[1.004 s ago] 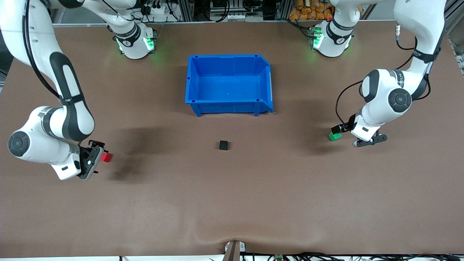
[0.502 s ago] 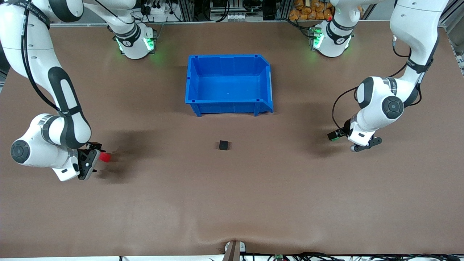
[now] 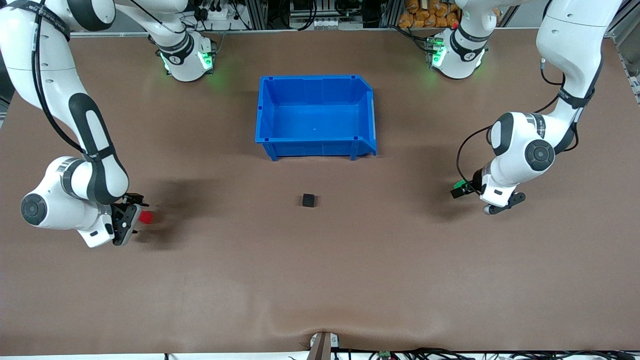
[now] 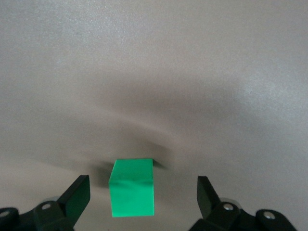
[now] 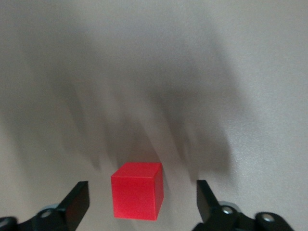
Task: Attach green and red cubes to black cube
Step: 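Close the right gripper on the red cube while the left gripper grasps green, then carry red toward the black cube with the right gripper while the left carries green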
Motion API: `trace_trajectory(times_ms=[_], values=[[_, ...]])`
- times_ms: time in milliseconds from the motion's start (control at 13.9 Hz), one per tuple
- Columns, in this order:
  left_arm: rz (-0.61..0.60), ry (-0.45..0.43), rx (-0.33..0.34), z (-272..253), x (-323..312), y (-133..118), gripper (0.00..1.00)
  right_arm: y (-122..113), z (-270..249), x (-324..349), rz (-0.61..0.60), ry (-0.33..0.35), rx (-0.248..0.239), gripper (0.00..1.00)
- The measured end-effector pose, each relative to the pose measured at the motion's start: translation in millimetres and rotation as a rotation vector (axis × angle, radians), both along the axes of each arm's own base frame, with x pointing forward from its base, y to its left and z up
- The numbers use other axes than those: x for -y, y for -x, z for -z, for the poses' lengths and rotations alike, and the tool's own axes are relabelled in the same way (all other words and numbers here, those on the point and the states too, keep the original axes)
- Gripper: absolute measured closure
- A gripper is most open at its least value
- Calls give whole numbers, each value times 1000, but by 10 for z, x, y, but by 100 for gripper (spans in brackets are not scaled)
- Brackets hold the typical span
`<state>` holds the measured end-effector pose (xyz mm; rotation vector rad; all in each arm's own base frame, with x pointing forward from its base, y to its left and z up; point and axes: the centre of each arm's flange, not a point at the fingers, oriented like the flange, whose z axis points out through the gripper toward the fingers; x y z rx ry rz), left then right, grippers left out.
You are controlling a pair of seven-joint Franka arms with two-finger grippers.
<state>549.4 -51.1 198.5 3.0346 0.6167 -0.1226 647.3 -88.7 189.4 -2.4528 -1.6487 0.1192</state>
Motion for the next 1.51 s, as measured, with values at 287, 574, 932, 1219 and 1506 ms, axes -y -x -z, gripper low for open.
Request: trace_trajectory(times_ms=[287, 574, 932, 1219, 1506], values=[[-3, 1, -5, 34, -10, -7, 15, 20, 70, -2, -8, -2, -8, 52], [-5, 1, -8, 59, -14, -9, 26, -200, -169, -161, -63, -9, 59, 59], [-7, 1, -13, 88, -24, -10, 47, -700, -1070, -1478, -253, -26, 233, 59], [-8, 2, -11, 84, -27, -19, 60, -516, -1696, -2840, -260, -49, 176, 59], [-39, 0, -2, 51, -43, -59, 60, -229, -2076, -3590, -189, -56, 110, 59]])
